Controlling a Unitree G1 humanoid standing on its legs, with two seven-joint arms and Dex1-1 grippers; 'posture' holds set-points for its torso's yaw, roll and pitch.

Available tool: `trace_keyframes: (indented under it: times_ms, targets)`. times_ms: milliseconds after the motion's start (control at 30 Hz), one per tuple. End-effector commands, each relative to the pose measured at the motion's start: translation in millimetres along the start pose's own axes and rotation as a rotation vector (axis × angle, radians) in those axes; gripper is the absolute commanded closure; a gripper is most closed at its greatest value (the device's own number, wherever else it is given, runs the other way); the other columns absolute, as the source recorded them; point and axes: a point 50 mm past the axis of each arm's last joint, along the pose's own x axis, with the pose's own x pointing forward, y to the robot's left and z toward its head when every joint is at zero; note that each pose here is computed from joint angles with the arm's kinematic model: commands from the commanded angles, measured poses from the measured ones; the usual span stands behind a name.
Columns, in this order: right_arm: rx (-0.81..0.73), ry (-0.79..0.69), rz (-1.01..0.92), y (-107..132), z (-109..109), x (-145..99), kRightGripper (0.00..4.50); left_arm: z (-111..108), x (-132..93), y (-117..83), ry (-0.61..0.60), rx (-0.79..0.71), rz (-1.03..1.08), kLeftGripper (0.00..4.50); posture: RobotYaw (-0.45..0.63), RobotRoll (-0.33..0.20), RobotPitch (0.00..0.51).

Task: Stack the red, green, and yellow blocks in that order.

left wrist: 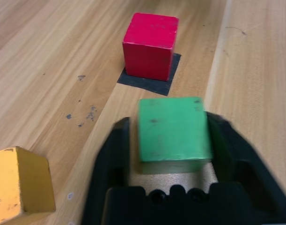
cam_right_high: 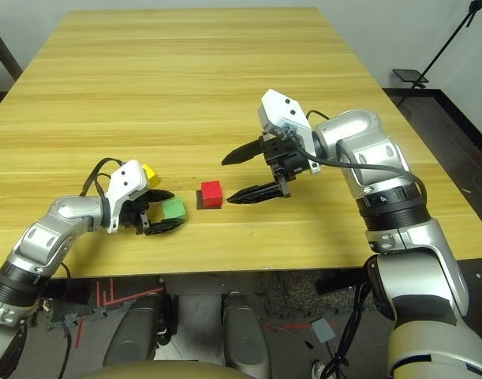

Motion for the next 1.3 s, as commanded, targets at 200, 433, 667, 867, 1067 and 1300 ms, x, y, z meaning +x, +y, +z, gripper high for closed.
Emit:
trace_keyframes:
  times_ms: [200, 433, 667, 867, 1067, 1300]
  targets:
    - [0.021, 0.022, -0.057, 1.9, -9.2, -10.9, 0.0, 27.6, -15.7, -5.6, 0.081, 0.041, -0.042, 2.44, 0.27, -0.128, 0.097]
    - [0.073, 0.031, -0.099, 8.9, -25.0, -13.4, 0.0, 97.3, -8.0, -4.0, 0.008, 0.126, -0.128, 2.44, 0.25, -0.094, 0.104]
    - [0.111, 0.026, -0.144, 15.8, -35.4, -14.2, 0.0, 110.2, 24.9, 1.6, -0.072, 0.149, -0.264, 2.44, 0.2, -0.082, 0.099]
    - [0.133, 0.026, -0.187, 23.3, -36.9, -19.6, 0.0, 95.5, 42.8, 13.7, -0.064, 0.138, -0.281, 2.44, 0.14, -0.083, 0.094]
    - [0.15, 0.022, -0.216, 28.4, -36.7, -22.4, 0.0, 82.8, 52.1, 25.2, -0.069, 0.146, -0.264, 2.44, 0.11, -0.088, 0.096]
    - [0.159, 0.022, -0.226, 31.4, -34.2, -24.7, 0.0, 77.5, 57.3, 25.8, -0.076, 0.144, -0.267, 2.44, 0.1, -0.095, 0.104]
